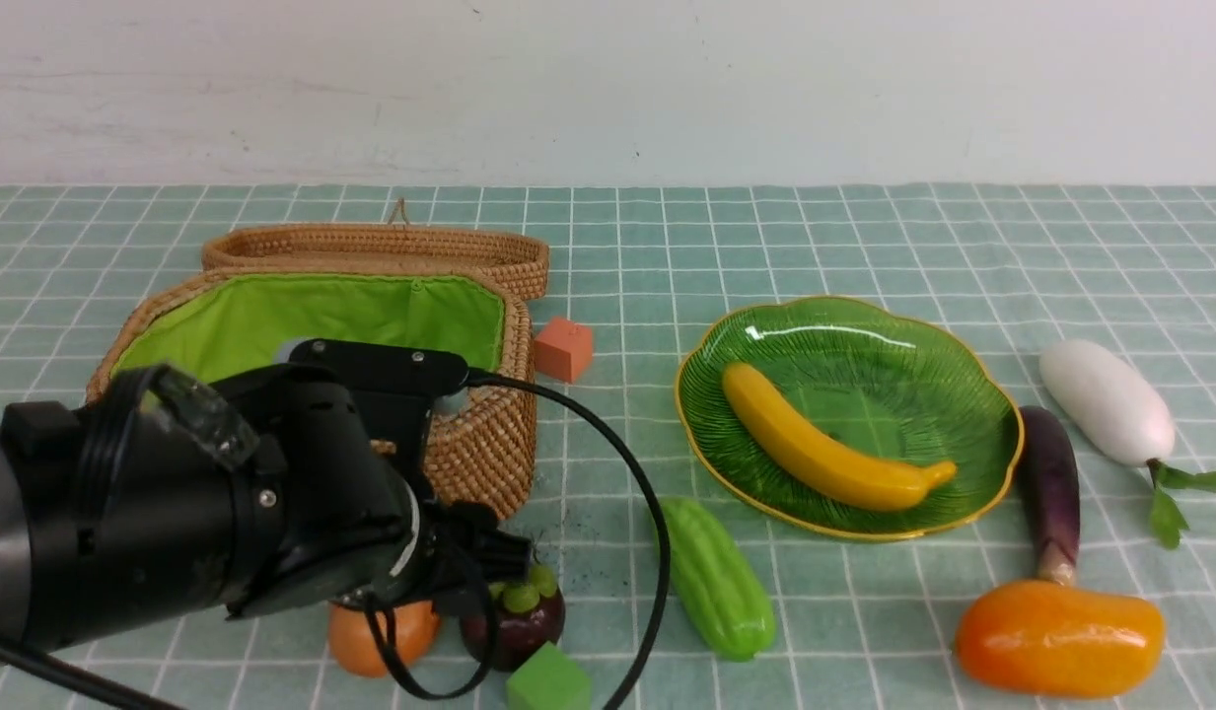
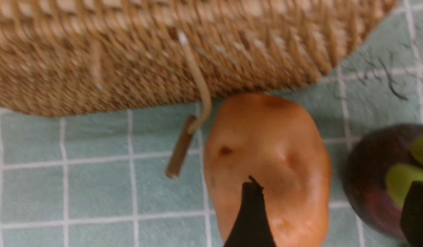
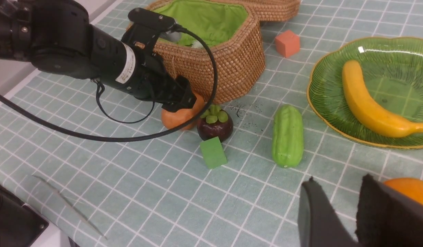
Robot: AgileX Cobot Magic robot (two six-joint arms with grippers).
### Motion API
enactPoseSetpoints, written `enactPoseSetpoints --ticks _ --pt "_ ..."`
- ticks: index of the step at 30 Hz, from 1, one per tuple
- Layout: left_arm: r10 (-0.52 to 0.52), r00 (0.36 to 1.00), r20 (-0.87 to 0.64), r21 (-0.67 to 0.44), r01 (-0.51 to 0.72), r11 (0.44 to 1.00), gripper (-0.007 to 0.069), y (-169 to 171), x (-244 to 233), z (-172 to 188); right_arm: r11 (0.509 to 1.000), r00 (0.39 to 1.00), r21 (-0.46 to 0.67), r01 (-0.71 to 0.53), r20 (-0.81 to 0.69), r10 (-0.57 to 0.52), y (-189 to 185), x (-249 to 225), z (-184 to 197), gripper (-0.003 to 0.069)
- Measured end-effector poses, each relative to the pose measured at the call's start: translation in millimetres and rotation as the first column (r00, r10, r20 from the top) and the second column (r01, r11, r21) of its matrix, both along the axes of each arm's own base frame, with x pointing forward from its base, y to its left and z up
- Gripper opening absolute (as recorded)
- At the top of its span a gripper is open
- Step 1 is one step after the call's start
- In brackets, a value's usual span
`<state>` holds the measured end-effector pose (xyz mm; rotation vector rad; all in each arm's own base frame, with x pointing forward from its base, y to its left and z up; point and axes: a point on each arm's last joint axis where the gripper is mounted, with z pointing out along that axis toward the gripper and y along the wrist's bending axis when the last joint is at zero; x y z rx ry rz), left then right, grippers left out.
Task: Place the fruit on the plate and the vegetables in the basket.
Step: Grab a potato with your left arm and place it in the basket on the left
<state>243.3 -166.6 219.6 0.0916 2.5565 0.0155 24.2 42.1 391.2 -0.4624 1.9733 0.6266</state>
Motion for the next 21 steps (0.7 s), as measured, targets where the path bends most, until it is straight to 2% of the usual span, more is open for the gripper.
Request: enactPoseSetpoints --ticks 7,21 --pt "0.009 1.000 -0.026 0.056 -0.008 0.998 0.0532 -3.5 7.5 -21.5 1.000 1.000 0.000 0.000 0.000 0.000 0.0 0.0 0.0 0.0200" --pt "0.031 0.998 -0.052 0.140 -0.024 0.990 0.0551 -0.9 12.2 -36.9 1.000 1.000 -0.007 -0.006 -0.010 0.005 0.1 -0.7 -1.0 0.0207"
